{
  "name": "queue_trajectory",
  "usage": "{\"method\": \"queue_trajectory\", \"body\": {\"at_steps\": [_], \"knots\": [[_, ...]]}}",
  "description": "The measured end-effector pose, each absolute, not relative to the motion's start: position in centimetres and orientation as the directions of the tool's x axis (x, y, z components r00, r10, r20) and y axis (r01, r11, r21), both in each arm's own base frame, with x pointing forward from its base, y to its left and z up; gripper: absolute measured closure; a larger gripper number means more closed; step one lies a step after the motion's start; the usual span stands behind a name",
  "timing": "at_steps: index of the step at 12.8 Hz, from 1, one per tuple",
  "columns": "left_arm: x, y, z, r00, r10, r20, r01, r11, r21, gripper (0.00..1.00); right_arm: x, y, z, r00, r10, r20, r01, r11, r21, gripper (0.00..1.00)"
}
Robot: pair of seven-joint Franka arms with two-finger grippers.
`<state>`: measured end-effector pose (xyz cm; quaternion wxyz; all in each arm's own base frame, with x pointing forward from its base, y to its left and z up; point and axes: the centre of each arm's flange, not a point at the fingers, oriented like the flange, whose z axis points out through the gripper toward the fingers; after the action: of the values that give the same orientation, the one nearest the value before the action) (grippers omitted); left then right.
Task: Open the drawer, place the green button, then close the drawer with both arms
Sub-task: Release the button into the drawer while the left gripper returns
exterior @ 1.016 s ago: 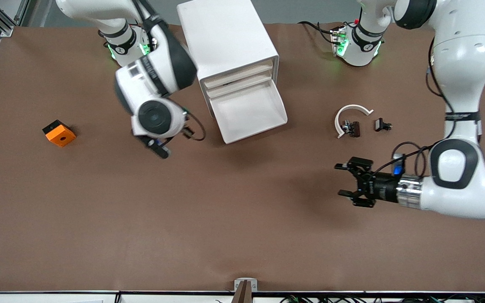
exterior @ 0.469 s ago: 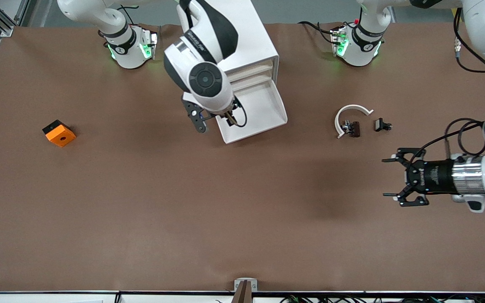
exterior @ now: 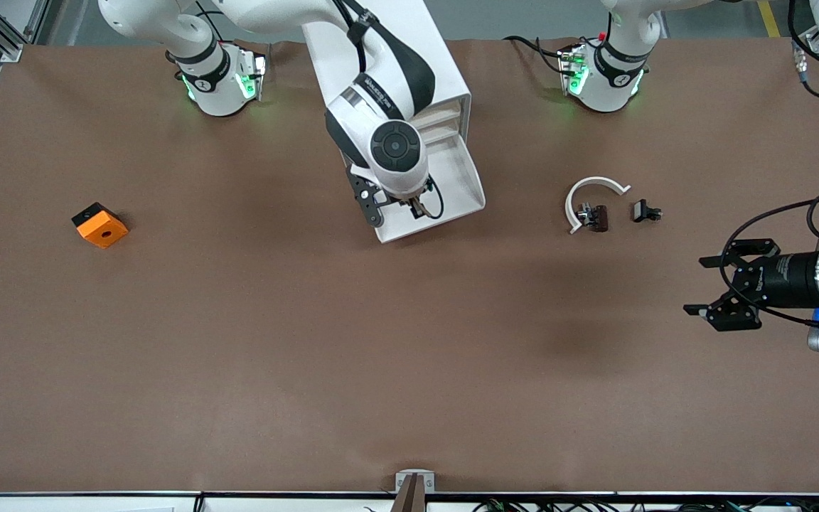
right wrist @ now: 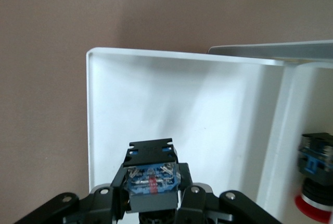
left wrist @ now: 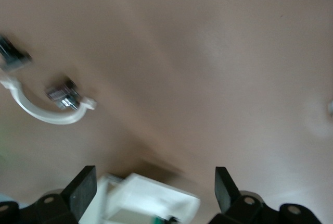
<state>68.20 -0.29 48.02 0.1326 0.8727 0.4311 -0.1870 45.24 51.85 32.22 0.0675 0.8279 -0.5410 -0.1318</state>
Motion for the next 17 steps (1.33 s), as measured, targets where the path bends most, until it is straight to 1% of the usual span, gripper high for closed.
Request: {"method": "queue_trajectory", "body": {"at_steps": [2,3,5,7,9,13,14,15,16,17], "knots": [[67.2,-3.8,48.2,0.698,0.623,-0.354,0.670,-0.742,0.015,0.00,44.9,52.0,31.0,0.381,-0.914,-0.139,-0.876,-0.405,0.260,0.59],[66.7,-5.8,47.5,0.745,0.582,-0.326,0.609,-0.793,-0.026,0.00,44.8,52.0,30.6,0.381,-0.914,-0.137,-0.877,-0.404,0.261,0.59],[65.9,-9.2,45.5,0.809,0.504,-0.304,0.503,-0.860,-0.086,0.00,44.7,52.2,29.4,0.381,-0.915,-0.132,-0.876,-0.403,0.266,0.59],[65.5,-11.1,43.4,0.847,0.448,-0.287,0.446,-0.892,-0.076,0.00,44.4,52.6,28.5,0.386,-0.914,-0.129,-0.874,-0.407,0.267,0.59],[65.0,-12.7,41.3,0.884,0.405,-0.231,0.411,-0.911,-0.028,0.00,43.9,53.0,27.9,0.393,-0.911,-0.126,-0.870,-0.413,0.269,0.59],[61.9,-16.9,37.4,0.934,0.323,-0.153,0.332,-0.943,0.038,0.00,43.7,53.2,27.6,0.396,-0.909,-0.127,-0.872,-0.416,0.260,0.59],[61.2,-18.4,36.5,0.943,0.304,-0.138,0.313,-0.948,0.053,0.00,43.7,53.2,27.6,0.396,-0.909,-0.127,-0.872,-0.416,0.260,0.54],[60.5,-19.7,35.5,0.948,0.290,-0.132,0.300,-0.952,0.059,0.00,43.7,53.2,27.6,0.396,-0.909,-0.127,-0.871,-0.416,0.260,0.54],[59.8,-20.7,34.6,0.951,0.276,-0.136,0.286,-0.957,0.057,0.00,43.7,53.3,27.6,0.396,-0.909,-0.128,-0.871,-0.416,0.259,0.48],[59.1,-21.7,33.9,0.954,0.264,-0.144,0.274,-0.960,0.051,0.00,43.6,53.4,27.6,0.398,-0.908,-0.128,-0.871,-0.418,0.258,0.37]]}}
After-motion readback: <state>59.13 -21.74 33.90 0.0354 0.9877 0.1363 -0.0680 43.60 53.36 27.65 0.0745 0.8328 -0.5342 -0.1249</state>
